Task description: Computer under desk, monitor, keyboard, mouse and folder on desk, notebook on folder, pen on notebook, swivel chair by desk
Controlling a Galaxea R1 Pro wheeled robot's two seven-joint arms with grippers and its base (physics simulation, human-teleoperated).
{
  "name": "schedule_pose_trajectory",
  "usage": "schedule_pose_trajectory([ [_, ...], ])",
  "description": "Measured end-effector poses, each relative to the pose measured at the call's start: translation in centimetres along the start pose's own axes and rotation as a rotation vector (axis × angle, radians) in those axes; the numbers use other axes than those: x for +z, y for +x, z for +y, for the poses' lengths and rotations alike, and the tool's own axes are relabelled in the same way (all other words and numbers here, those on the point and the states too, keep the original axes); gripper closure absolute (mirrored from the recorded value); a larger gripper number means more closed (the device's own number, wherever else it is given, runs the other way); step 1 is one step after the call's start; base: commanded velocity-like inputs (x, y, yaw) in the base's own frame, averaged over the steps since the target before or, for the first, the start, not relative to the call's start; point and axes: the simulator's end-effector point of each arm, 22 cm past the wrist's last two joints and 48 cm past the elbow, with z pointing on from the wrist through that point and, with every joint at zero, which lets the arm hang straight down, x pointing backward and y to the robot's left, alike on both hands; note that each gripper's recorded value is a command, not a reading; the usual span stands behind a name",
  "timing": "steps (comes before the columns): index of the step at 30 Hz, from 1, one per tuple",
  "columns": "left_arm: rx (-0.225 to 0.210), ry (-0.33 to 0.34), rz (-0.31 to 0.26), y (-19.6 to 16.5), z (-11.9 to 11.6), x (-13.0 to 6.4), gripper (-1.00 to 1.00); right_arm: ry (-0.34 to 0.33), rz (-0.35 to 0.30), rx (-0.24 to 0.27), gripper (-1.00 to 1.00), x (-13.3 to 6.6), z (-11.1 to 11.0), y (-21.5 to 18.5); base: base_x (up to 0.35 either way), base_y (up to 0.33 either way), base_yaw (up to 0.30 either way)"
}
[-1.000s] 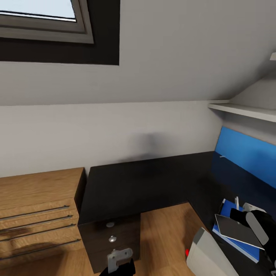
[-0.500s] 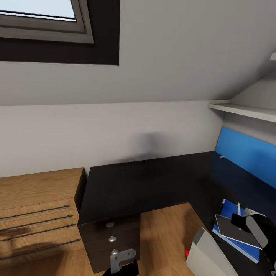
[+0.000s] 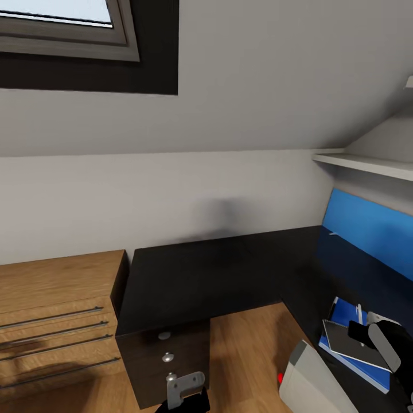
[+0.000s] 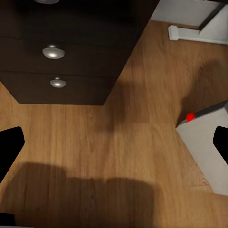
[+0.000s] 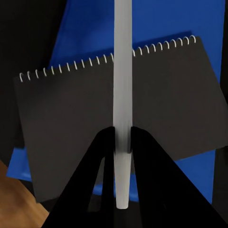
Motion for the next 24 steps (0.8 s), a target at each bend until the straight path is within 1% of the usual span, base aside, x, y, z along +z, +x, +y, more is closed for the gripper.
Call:
schedule_pose_trajectory([
  [13,0.0,-0.001,0.0,0.7,0.3,1.3,-1.0,-0.001,-0.004,0.0,1.0,1.3,0.3,0.6,0.0,0.0,0.0],
  [24,0.0,-0.001,0.0,0.8,0.4,1.5,-1.0,-0.001,-0.006,0.0,1.0,1.5,0.3,0.6,0.0,0.0,0.0],
])
